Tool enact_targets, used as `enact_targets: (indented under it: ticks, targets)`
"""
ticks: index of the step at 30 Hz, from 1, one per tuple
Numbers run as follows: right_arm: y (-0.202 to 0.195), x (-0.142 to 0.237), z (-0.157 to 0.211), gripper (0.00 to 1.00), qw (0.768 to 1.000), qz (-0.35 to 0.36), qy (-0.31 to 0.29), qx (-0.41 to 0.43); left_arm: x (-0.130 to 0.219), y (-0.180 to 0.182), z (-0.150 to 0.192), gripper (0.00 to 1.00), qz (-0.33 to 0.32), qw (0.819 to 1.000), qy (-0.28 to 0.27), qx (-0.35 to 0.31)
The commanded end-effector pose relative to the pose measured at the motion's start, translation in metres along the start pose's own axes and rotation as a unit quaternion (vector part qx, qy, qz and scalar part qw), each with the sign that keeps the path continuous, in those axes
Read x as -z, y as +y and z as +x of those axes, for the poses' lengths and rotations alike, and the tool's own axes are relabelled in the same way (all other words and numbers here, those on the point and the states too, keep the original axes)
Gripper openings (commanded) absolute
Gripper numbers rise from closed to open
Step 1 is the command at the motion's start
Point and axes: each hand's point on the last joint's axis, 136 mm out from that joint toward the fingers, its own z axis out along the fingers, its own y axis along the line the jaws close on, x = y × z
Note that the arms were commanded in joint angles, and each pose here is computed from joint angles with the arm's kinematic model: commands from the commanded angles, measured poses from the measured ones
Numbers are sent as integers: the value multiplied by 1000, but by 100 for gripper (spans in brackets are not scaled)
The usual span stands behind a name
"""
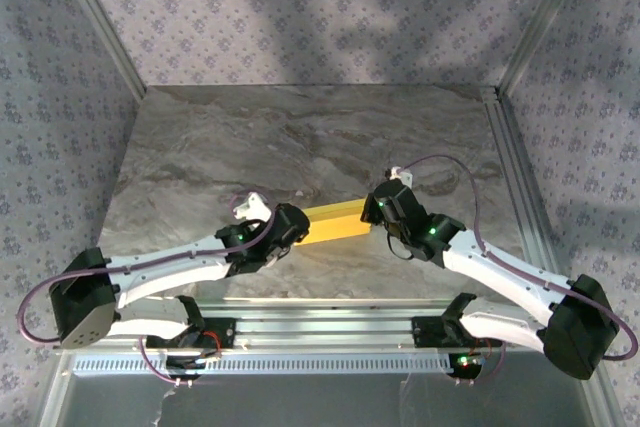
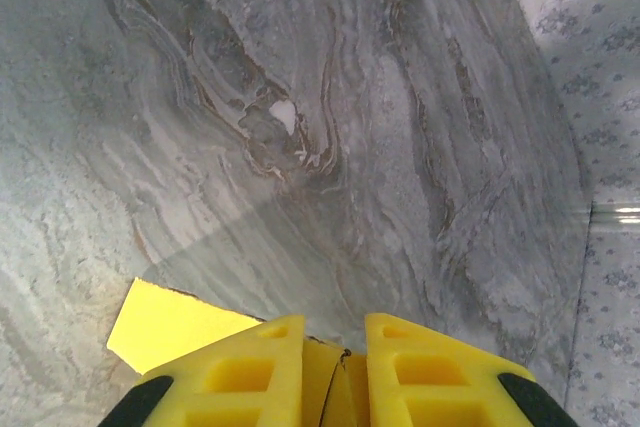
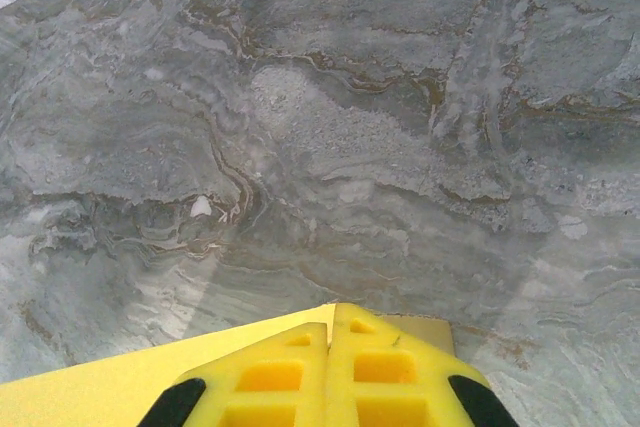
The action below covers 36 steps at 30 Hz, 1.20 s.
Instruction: Fold the paper box
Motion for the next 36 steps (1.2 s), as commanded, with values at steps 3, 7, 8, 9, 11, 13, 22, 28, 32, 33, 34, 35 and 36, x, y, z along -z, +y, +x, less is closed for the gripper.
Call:
enact_targets:
  ticks: [3,7,8,9,11,13,22,28,32,33,34,35,36]
  targets:
    - [-26,-7,40,4,996,43,67,43,-14,89,17,14,-125,987,25,-93]
    - [-28,-6,39,4,996,46,67,43,3,60,-1,32,-74,993,13,-91]
    - [-28,-5,38,4,996,47,67,41,9,55,-8,39,-71,993,9,-91]
    - [-28,-5,37,4,996,46,65,40,14,53,-14,42,-71,993,6,-91]
    - [-28,-4,36,4,996,48,64,38,21,47,-22,42,-70,994,14,-88]
    - [-28,-5,35,4,996,49,63,36,22,48,-20,41,-71,994,38,-80]
    - [-25,-6,35,4,996,48,66,37,20,32,-10,39,-32,995,64,-75]
    - [-26,-5,33,4,996,51,65,37,41,11,-36,33,-8,993,30,-112]
    - [-25,-5,32,4,996,52,64,37,40,8,-34,26,-22,983,35,-180]
    - [-25,-5,32,4,996,53,64,37,37,8,-30,24,-23,981,41,-189]
    - [-25,-6,33,4,996,53,66,37,35,6,-24,21,-17,978,49,-203]
    - [-25,-6,32,4,996,52,64,37,33,4,-19,20,-14,975,50,-216]
    - [-25,-6,32,4,996,52,65,35,31,4,-18,19,-14,973,47,-224]
